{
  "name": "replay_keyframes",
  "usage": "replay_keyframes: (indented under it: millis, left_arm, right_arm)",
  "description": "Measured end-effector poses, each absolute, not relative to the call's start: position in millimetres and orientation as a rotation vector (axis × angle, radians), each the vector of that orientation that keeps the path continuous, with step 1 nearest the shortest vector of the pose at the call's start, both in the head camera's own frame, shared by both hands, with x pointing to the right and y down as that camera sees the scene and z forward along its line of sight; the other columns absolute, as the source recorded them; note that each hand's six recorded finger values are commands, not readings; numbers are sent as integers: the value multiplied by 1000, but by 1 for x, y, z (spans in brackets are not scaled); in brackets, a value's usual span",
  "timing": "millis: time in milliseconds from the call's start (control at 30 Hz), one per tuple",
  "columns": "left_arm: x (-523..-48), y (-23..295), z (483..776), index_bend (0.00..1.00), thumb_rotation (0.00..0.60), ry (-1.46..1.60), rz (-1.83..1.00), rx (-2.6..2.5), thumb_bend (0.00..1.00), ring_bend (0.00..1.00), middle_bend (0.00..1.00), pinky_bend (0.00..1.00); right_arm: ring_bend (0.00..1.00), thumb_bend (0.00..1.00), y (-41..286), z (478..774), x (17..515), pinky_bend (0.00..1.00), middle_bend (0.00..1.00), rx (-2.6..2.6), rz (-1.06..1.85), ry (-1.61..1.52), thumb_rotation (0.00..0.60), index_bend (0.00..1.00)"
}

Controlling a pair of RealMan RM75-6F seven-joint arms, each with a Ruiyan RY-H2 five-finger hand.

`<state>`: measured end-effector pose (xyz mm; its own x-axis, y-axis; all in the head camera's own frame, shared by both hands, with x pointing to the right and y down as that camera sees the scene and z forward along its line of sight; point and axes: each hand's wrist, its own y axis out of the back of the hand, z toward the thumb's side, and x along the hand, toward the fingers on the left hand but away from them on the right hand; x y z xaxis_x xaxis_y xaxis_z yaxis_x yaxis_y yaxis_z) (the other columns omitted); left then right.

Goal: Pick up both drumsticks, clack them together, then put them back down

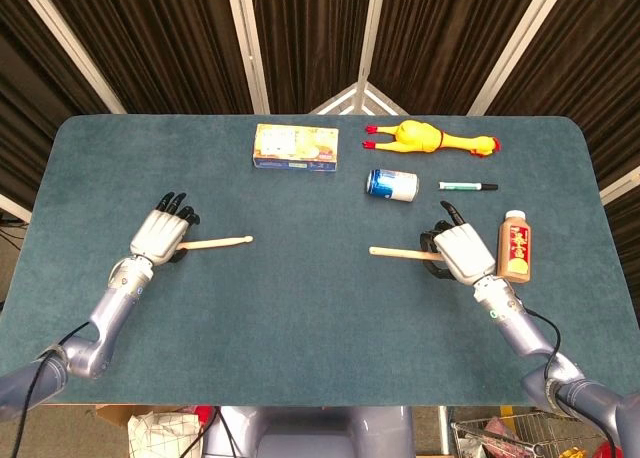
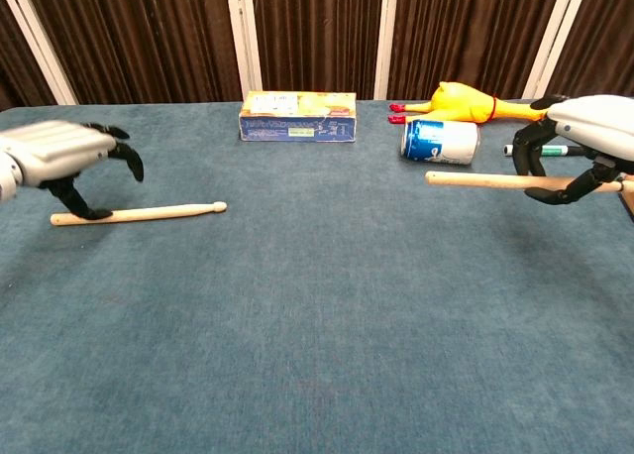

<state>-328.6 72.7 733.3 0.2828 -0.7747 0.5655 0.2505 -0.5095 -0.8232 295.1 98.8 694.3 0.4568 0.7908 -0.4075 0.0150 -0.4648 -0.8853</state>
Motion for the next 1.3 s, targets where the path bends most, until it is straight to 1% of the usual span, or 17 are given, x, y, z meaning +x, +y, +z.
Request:
replay_keyframes:
  millis: [100,233,300,333,467,600,800,1100,1300]
  left_arm:
    - [-327,65,710,303,600,549,-1358,-1637,406,0,205,0]
    - [-327,51,668,294,600,641,-1302,-1631,406,0,205,0]
    - [-329,44,642,293,600,688,-1276,-1620,406,0,204,0]
    - [-331,40,626,292,600,713,-1263,-1609,406,0,203,0]
    - [-346,29,577,290,600,783,-1249,-1563,405,0,202,0]
    - [-369,25,547,289,600,830,-1274,-1510,405,0,201,0]
    - [-392,26,538,284,600,872,-1309,-1495,404,0,200,0]
    - [-410,26,544,281,600,869,-1350,-1483,404,0,198,0]
    - [-413,26,551,283,600,862,-1364,-1488,404,0,197,0]
  right_arm:
    - [397,466,96,698,287,63,619,-1825,1100,-680,600,719]
    - [397,466,92,705,271,63,619,-1833,1084,-668,600,719]
    - [397,466,90,710,262,63,619,-1840,1083,-651,600,719]
    - [397,466,89,713,258,63,619,-1843,1083,-643,600,719]
    - [397,466,84,724,242,63,619,-1853,1092,-629,600,719]
    - [397,466,81,736,233,63,619,-1856,1111,-611,600,718]
    - [397,466,83,755,219,63,619,-1883,1137,-597,600,719]
    - [397,465,79,768,208,63,618,-1882,1162,-573,600,718]
    - [377,466,72,769,210,63,581,-1862,1185,-587,600,667]
